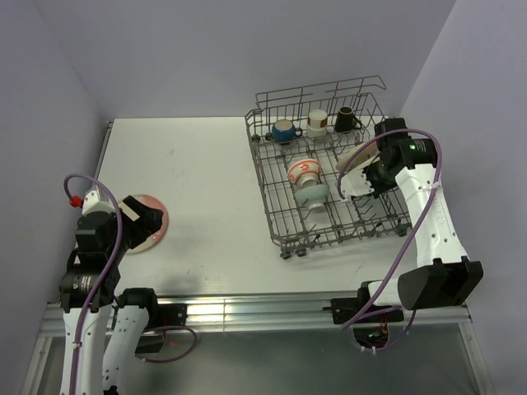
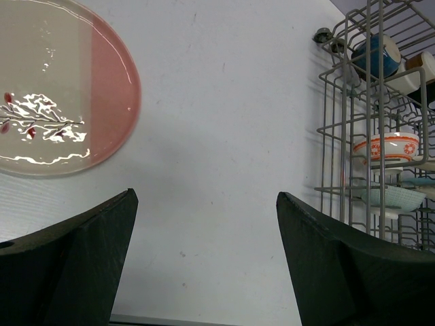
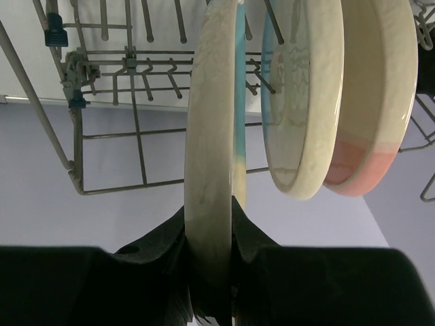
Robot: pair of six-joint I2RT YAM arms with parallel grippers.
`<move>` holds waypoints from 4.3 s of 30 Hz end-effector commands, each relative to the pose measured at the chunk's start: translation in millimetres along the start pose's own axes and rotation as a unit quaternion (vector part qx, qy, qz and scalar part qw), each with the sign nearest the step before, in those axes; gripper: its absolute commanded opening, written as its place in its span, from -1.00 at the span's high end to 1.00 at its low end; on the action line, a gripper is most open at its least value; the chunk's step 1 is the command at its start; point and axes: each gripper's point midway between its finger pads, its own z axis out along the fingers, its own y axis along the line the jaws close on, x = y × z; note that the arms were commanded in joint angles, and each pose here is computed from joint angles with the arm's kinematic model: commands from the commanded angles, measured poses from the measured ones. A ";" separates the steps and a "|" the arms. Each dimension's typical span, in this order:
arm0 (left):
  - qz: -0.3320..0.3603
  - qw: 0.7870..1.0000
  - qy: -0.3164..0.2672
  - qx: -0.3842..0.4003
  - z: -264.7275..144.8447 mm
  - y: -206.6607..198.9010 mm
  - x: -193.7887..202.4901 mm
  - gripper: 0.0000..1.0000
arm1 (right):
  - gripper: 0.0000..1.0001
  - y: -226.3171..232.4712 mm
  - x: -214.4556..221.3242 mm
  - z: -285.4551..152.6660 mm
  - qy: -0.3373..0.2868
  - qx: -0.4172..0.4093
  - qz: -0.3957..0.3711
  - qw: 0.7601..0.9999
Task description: Load the mixed dishes into the dish rack
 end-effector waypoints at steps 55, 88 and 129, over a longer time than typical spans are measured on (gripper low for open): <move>-0.053 0.973 0.167 -0.149 89.8 30.5 38.7 -0.44 | -0.54 -58.4 -110.2 -58.5 -0.208 0.204 0.065 0.954; 0.198 0.865 0.315 -0.337 196.7 94.7 97.6 1.00 | -0.40 -65.4 -404.8 -131.8 -0.663 -0.015 0.080 0.745; 0.058 0.902 0.428 0.008 147.6 -65.8 99.0 1.00 | 0.14 -171.9 -609.9 72.2 -0.384 0.436 -0.205 0.788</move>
